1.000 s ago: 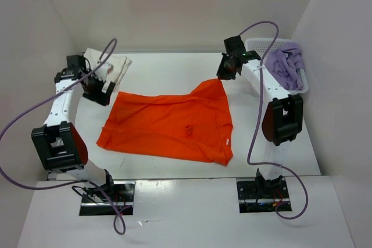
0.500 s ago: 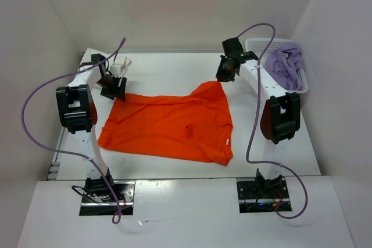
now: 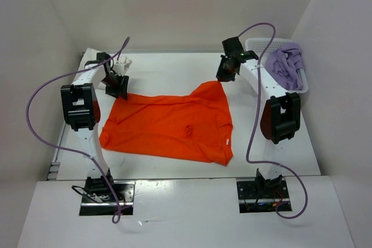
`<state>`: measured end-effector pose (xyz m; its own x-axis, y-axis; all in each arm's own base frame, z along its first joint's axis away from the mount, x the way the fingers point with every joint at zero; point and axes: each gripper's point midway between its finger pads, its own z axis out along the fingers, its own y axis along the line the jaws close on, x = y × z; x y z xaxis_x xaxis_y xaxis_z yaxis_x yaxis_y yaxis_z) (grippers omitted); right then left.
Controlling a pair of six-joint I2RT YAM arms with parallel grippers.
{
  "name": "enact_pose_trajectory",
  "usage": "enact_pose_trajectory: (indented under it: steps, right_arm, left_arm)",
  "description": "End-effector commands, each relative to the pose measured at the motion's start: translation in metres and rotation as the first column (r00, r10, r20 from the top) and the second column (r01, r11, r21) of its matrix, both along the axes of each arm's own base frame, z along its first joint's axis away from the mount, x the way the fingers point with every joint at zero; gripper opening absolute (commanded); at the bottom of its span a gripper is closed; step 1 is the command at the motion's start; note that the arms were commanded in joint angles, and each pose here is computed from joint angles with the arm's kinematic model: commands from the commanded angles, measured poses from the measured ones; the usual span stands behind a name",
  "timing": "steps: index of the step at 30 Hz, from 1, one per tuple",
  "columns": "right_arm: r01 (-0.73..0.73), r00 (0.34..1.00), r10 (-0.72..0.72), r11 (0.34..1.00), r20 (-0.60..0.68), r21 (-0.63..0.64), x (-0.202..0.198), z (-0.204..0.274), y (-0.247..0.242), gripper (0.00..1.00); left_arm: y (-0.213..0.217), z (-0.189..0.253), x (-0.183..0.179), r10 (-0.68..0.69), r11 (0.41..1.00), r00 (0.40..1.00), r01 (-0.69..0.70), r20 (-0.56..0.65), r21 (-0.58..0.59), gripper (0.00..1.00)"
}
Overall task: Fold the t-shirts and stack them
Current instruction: Fold the other side of the tshirt into a rectangle
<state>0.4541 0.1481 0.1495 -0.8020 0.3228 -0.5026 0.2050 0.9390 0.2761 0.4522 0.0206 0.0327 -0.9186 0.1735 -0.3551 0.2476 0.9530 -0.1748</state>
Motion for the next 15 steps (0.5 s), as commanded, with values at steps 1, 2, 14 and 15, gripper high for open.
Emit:
enact_pose_trajectory:
  steps: [1, 2, 14, 15]
  right_arm:
    - [-0.004, 0.999, 0.004, 1.000, 0.053, -0.014, 0.011, 0.019, 0.003, 0.00]
    - [-0.004, 0.999, 0.004, 1.000, 0.053, -0.014, 0.011, 0.019, 0.003, 0.00]
    - [0.002, 0.998, -0.001, 1.000, 0.055, -0.021, 0.009, 0.022, 0.001, 0.00]
    - [0.002, 0.998, -0.001, 1.000, 0.055, -0.021, 0.009, 0.022, 0.001, 0.00]
  left_arm:
    - [0.005, 0.007, 0.003, 0.024, 0.999, 1.000, -0.024, 0.006, 0.031, 0.59]
    - [0.007, 0.006, 0.003, 0.028, 0.999, 1.000, -0.029, 0.005, 0.045, 0.59]
    - [0.001, 0.007, -0.001, 0.009, 1.000, 1.000, -0.009, 0.004, 0.013, 0.23]
    - [-0.002, 0.008, -0.001, 0.015, 1.000, 1.000, -0.015, 0.003, -0.002, 0.16]
